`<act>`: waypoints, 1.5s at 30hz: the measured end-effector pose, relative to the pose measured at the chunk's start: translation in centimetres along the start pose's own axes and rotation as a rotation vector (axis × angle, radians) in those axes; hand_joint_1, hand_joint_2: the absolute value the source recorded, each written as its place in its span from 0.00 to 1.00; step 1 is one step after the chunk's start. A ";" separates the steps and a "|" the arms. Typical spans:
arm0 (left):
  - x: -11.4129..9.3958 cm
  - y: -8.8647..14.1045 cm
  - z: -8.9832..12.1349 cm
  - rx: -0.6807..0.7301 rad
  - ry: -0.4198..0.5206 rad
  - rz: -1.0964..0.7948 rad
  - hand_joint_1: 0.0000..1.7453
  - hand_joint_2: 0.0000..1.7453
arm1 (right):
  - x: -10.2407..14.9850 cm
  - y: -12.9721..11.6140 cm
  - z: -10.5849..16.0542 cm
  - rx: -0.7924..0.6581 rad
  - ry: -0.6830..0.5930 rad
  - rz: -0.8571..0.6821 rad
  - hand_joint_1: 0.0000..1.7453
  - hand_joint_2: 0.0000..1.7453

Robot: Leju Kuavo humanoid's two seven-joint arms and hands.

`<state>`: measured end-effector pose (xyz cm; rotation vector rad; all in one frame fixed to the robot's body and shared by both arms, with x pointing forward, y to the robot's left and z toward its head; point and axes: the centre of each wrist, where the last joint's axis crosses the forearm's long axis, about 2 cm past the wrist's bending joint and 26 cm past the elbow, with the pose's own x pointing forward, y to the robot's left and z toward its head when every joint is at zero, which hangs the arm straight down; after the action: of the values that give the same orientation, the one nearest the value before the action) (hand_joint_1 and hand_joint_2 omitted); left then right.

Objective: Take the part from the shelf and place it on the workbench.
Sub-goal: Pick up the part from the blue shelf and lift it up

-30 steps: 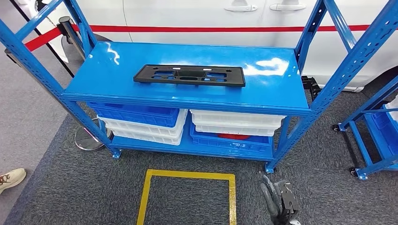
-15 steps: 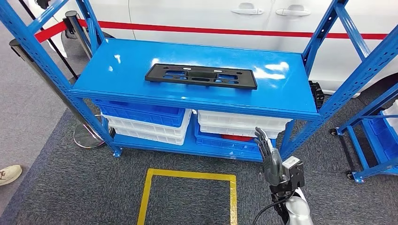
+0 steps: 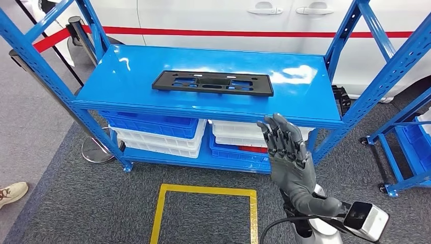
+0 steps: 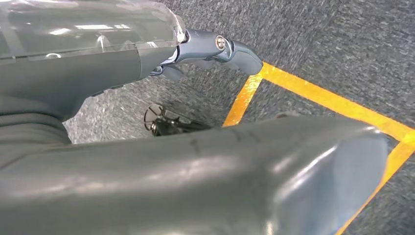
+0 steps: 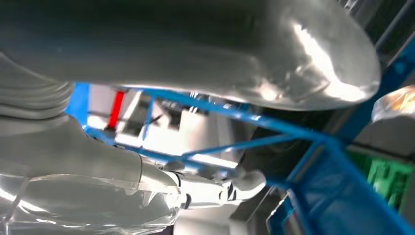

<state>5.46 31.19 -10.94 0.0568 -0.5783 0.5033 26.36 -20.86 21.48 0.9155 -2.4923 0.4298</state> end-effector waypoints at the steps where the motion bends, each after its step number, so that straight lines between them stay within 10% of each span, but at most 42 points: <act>1: 0.0 0.0 0.0 0.000 -0.003 0.006 0.00 0.00 | 0.2 0.3 -0.5 0.018 -0.023 -0.011 0.00 0.00; 45: -0.3 0.0 0.1 0.005 0.002 -0.019 0.00 0.00 | -1.0 2.3 -0.6 0.035 -0.008 -0.092 0.00 0.00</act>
<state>5.20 31.05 -11.00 0.0665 -0.5743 0.4859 25.68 -18.44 21.21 1.0425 -2.4459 0.4411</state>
